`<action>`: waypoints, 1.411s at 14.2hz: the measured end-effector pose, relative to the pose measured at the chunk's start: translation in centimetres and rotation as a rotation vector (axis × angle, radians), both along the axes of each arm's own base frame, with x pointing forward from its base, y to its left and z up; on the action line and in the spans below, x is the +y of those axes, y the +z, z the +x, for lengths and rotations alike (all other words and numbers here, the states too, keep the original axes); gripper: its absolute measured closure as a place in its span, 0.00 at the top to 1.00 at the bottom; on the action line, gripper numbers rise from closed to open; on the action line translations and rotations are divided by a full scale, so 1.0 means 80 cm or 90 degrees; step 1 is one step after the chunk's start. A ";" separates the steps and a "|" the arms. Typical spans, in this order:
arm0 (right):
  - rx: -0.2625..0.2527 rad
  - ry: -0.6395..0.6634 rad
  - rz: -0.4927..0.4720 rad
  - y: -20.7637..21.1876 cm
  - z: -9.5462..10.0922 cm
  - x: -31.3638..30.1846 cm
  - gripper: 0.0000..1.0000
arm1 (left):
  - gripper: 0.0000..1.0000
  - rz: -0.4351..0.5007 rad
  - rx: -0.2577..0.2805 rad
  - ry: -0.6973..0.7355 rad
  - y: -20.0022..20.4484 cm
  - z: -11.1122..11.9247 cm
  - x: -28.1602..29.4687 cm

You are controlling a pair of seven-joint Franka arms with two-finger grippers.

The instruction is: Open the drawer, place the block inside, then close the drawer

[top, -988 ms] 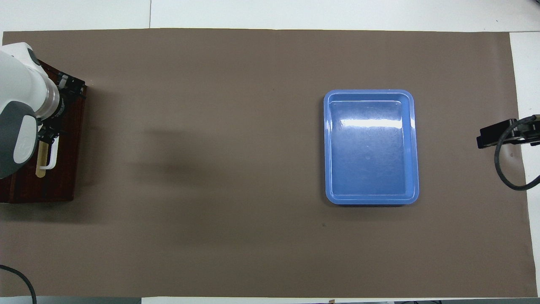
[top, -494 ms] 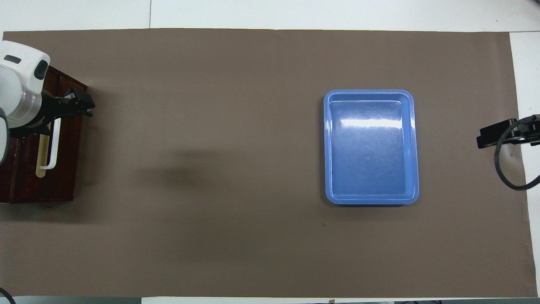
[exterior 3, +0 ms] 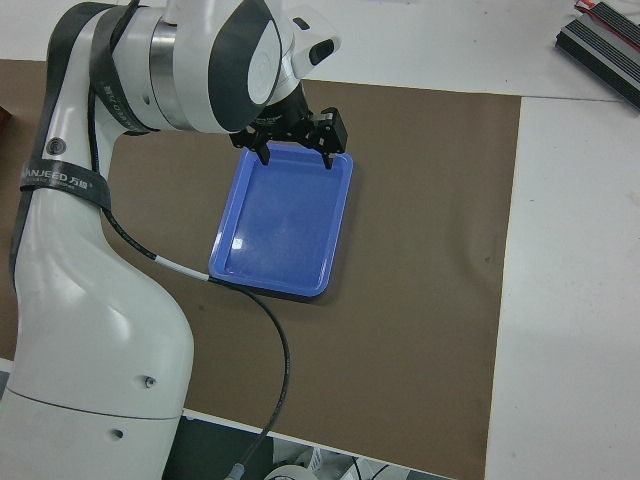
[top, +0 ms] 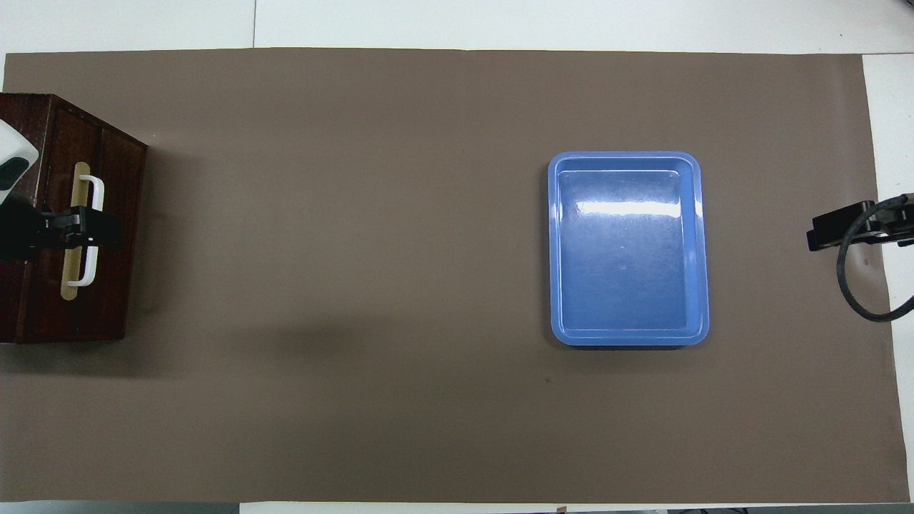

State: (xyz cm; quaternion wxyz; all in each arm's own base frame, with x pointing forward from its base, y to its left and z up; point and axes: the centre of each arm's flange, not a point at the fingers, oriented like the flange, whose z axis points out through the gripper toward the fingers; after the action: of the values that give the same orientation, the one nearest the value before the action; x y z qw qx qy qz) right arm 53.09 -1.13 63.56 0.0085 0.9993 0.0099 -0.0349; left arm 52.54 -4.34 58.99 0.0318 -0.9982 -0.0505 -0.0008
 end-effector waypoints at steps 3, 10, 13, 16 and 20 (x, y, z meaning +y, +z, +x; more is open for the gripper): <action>0.000 0.000 0.000 0.000 0.000 0.000 1.00 | 1.00 -0.016 -0.007 0.017 0.001 0.000 -0.017; 0.000 0.000 0.000 0.000 0.000 0.000 1.00 | 1.00 -0.016 -0.005 -0.019 0.000 -0.003 -0.041; 0.000 0.000 0.000 0.000 0.000 0.000 1.00 | 1.00 -0.016 0.000 -0.075 0.000 -0.003 -0.035; 0.000 0.000 0.000 0.000 0.000 0.000 1.00 | 1.00 -0.017 -0.005 -0.078 0.006 0.001 -0.027; 0.000 0.000 0.000 0.000 0.000 0.000 1.00 | 1.00 -0.017 0.002 -0.082 0.006 0.020 -0.027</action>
State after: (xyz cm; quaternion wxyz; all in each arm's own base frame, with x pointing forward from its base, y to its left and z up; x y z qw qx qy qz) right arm 53.09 -1.13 63.56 0.0085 0.9993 0.0099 -0.0349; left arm 54.14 -6.52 59.47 0.0183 -0.9997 0.0141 -0.0009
